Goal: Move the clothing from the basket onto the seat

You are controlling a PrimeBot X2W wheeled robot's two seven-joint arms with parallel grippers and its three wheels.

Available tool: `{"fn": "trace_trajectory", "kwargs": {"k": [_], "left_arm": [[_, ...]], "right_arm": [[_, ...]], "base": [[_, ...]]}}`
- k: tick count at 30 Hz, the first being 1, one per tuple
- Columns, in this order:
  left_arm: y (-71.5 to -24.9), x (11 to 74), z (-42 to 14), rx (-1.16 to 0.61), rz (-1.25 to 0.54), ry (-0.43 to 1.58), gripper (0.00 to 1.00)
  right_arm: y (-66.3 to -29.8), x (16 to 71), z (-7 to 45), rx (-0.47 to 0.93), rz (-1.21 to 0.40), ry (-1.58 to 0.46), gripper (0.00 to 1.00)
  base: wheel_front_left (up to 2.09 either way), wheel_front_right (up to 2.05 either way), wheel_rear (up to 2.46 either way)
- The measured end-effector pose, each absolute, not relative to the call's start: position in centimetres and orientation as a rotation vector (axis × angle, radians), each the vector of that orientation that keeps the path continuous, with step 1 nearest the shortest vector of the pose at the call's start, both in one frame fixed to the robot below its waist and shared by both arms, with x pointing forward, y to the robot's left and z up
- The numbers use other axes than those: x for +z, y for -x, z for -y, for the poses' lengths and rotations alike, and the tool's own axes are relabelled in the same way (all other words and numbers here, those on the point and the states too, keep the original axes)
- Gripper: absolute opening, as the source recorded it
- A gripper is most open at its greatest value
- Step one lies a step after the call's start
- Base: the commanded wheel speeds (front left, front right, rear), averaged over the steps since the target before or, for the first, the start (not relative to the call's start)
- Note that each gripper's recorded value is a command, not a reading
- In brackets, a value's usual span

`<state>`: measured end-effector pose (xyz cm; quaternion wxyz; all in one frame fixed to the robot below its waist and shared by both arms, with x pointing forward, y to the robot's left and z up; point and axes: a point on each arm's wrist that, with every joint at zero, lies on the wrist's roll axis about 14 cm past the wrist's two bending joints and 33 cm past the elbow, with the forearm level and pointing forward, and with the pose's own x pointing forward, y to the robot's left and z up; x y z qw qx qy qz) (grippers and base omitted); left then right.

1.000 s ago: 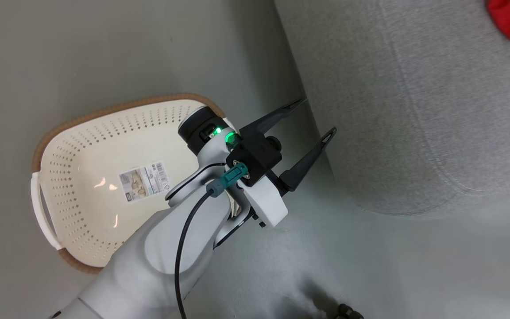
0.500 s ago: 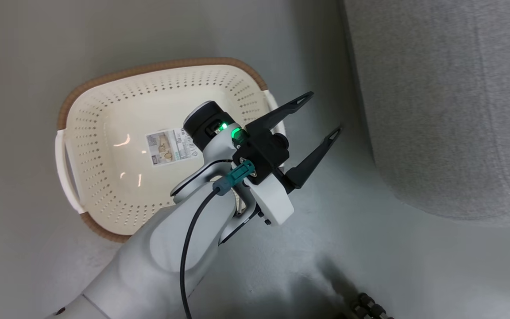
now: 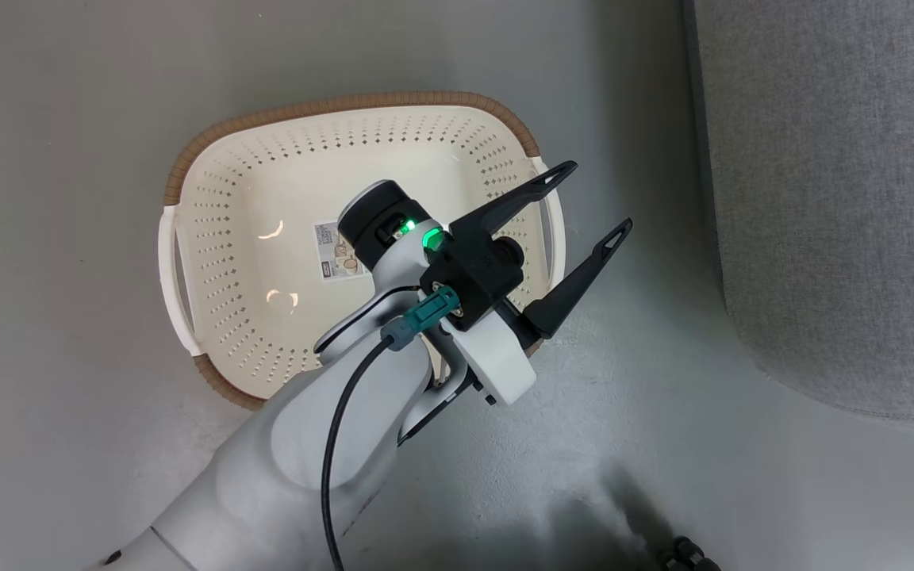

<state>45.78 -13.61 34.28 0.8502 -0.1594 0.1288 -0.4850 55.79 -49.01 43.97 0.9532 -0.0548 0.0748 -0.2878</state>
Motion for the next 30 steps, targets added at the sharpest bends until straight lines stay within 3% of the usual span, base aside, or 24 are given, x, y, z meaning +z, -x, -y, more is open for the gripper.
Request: {"fn": "trace_trajectory", "kwargs": {"k": [17,30], "left_arm": [[-45.9,39.8,11.3,-0.926,-0.203,0.353,1.00],[-45.8,42.2,2.7,-0.603,-0.186,0.317,1.00]], "right_arm": [[-50.4,41.6,42.6,-0.399,-0.224,0.058,1.00],[-49.1,43.5,33.0,-0.180,-0.150,-0.054,1.00]], "base": [[0.00,0.00,0.00],[0.00,0.00,0.00]]}}
